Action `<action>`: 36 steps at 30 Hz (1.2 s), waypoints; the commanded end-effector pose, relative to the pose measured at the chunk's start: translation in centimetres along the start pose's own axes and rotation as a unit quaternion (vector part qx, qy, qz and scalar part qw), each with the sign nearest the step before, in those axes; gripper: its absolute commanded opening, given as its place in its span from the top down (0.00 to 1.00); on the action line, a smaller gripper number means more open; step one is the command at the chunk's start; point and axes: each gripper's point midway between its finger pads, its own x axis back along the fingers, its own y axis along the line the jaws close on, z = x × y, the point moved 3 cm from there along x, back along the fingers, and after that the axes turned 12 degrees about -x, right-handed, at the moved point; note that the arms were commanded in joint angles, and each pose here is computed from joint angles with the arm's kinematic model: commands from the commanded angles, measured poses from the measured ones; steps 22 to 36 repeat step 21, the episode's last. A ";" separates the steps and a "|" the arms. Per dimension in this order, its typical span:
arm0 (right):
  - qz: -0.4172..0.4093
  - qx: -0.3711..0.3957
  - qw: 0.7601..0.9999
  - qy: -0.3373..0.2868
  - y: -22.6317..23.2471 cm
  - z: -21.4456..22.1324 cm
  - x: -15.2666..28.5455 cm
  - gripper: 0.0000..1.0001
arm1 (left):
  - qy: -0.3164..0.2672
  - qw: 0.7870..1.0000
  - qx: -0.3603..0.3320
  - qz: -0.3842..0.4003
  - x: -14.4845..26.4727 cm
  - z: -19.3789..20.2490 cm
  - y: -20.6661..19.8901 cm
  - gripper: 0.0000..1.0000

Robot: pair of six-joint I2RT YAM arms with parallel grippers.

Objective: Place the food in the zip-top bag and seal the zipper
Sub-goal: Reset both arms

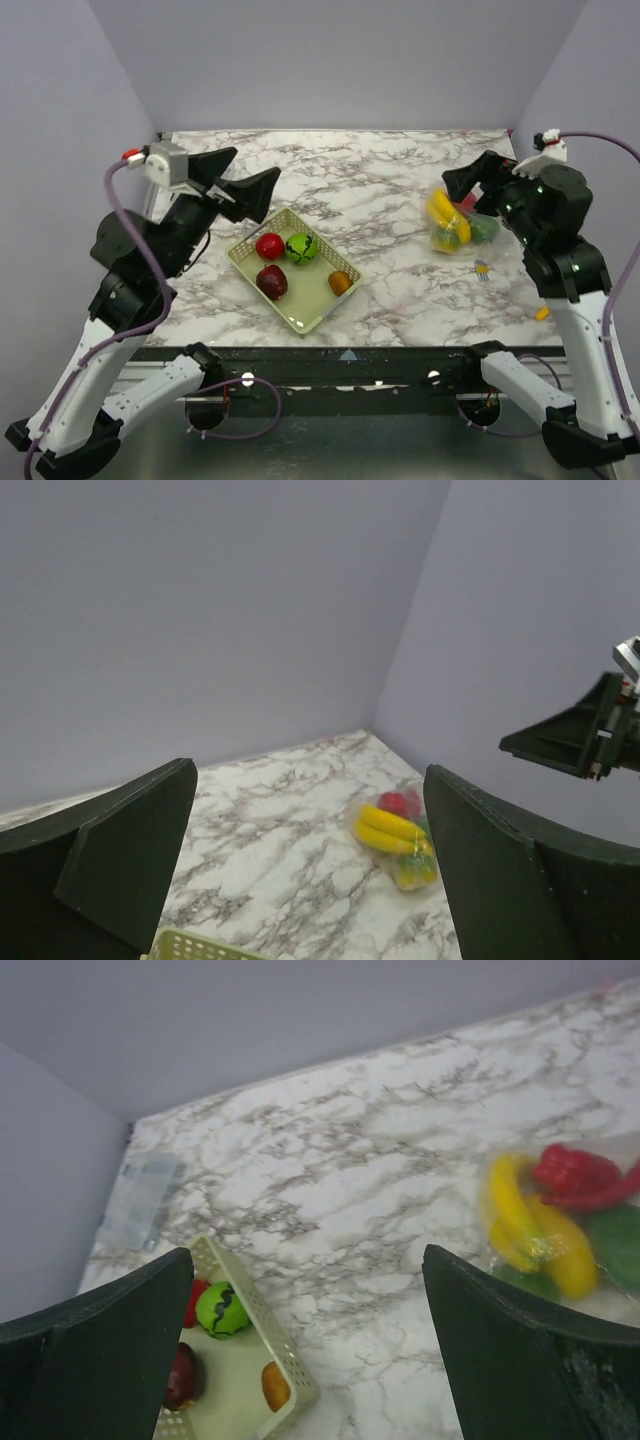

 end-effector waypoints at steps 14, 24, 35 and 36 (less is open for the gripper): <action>-0.133 -0.044 0.967 -0.214 3.9 -7.0 11.8 0.01 | -0.211 0.968 -0.031 -0.134 12.3 -6.9 4.3 0.01; -0.110 -0.041 0.973 -0.196 3.3 -6.4 10.5 0.00 | -0.209 0.965 -0.040 -0.153 12.1 -6.1 4.9 0.01; -0.110 -0.041 0.973 -0.196 3.3 -6.4 10.5 0.00 | -0.209 0.965 -0.040 -0.153 12.1 -6.1 4.9 0.01; -0.110 -0.041 0.973 -0.196 3.3 -6.4 10.5 0.00 | -0.209 0.965 -0.040 -0.153 12.1 -6.1 4.9 0.01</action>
